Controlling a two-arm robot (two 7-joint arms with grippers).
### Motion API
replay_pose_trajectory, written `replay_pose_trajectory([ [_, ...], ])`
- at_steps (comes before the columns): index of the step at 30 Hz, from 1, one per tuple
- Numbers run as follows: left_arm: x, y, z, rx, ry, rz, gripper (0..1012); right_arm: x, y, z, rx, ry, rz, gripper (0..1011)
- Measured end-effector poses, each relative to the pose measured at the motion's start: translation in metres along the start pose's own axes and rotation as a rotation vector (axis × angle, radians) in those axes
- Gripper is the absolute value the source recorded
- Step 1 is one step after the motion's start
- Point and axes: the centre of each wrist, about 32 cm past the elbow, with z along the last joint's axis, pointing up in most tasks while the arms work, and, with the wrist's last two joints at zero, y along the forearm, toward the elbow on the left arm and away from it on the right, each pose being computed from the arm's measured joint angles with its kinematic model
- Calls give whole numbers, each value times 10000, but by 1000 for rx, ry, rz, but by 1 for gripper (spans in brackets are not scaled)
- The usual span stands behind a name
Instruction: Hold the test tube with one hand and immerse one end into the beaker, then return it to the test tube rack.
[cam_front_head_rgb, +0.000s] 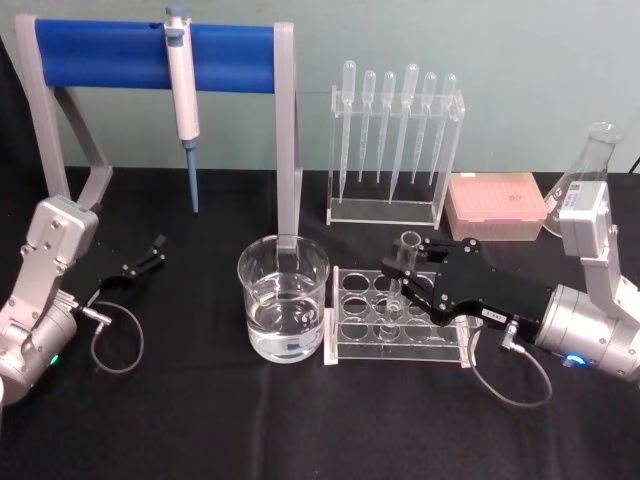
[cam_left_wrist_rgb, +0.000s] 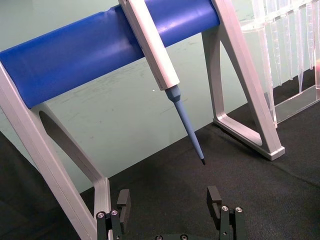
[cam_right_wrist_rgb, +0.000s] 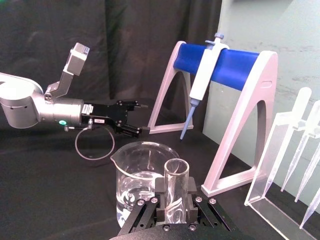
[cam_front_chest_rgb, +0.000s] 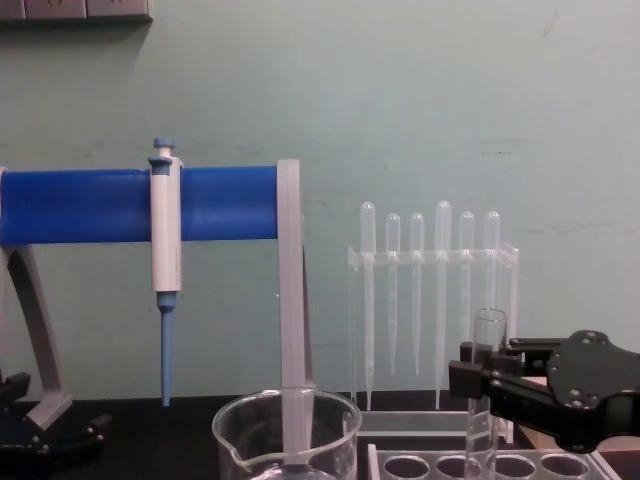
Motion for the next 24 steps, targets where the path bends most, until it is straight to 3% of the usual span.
replay_pose_trajectory([
  [12, 0, 0, 0, 0, 0, 0, 1000, 0, 0, 2, 1, 0, -1, 266],
  [24, 0, 0, 0, 0, 0, 0, 1000, 4, -2, 8, 2, -1, -1, 645],
])
